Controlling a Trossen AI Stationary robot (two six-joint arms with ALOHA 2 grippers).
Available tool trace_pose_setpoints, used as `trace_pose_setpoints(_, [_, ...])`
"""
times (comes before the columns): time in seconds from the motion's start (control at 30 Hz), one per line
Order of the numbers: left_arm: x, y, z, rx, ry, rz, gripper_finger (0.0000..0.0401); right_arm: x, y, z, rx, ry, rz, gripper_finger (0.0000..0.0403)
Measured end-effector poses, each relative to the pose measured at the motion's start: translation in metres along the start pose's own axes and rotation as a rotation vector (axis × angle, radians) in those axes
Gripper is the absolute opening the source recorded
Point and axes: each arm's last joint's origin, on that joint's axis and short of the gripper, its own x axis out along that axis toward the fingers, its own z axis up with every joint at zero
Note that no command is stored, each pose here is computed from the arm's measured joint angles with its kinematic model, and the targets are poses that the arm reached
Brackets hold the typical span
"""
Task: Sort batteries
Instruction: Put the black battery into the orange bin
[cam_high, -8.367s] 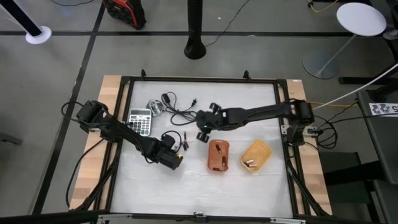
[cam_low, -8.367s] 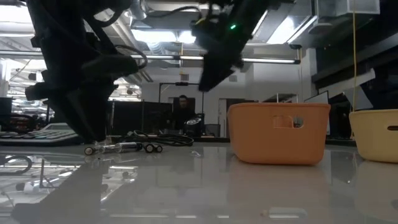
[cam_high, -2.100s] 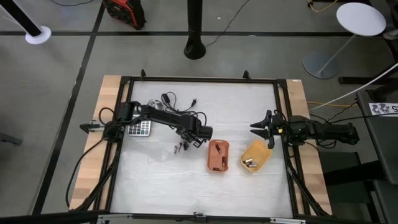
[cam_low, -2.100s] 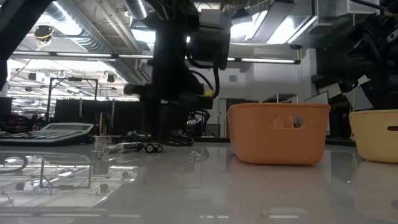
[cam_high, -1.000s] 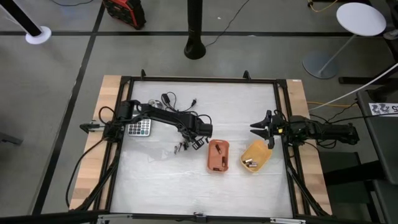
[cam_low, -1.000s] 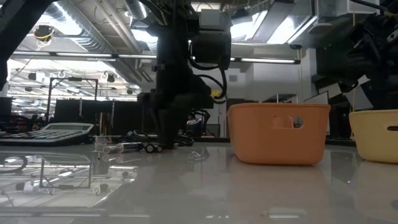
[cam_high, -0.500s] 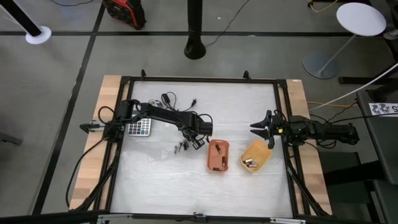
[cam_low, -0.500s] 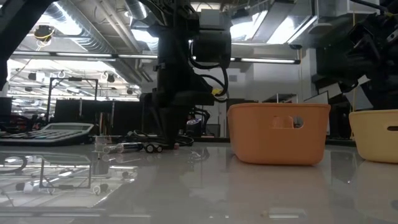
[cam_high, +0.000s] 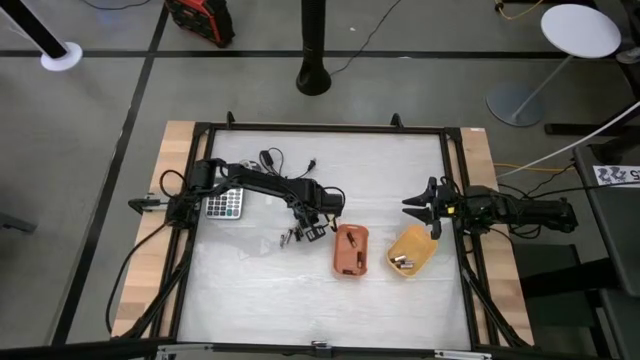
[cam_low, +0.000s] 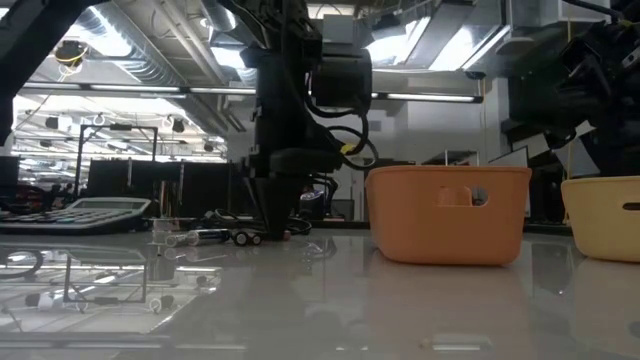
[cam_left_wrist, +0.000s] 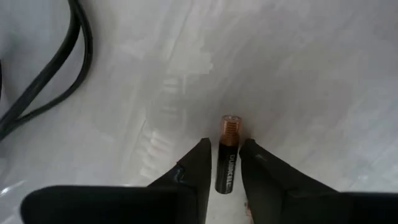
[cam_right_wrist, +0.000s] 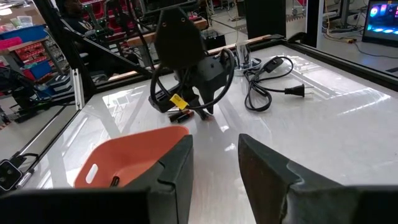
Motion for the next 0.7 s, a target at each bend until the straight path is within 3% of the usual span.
trace_pose_setpoints(0.13, [0.0008, 0.0042, 0.0027, 0.005, -0.005, -0.002, 0.0068, 0.0, 0.0, 0.0, 0.0, 0.0, 0.0, 0.0122])
trace_pose_setpoints(0.3, [0.0006, 0.0027, 0.0072, 0.016, -0.053, -0.013, 0.0014, 0.0, 0.0, 0.0, 0.0, 0.0, 0.0, 0.0122])
trace_pose_setpoints(0.7, [-0.0069, 0.0026, 0.005, 0.004, -0.006, -0.143, 0.0006, 0.0, 0.0, 0.0, 0.0, 0.0, 0.0, 0.0122])
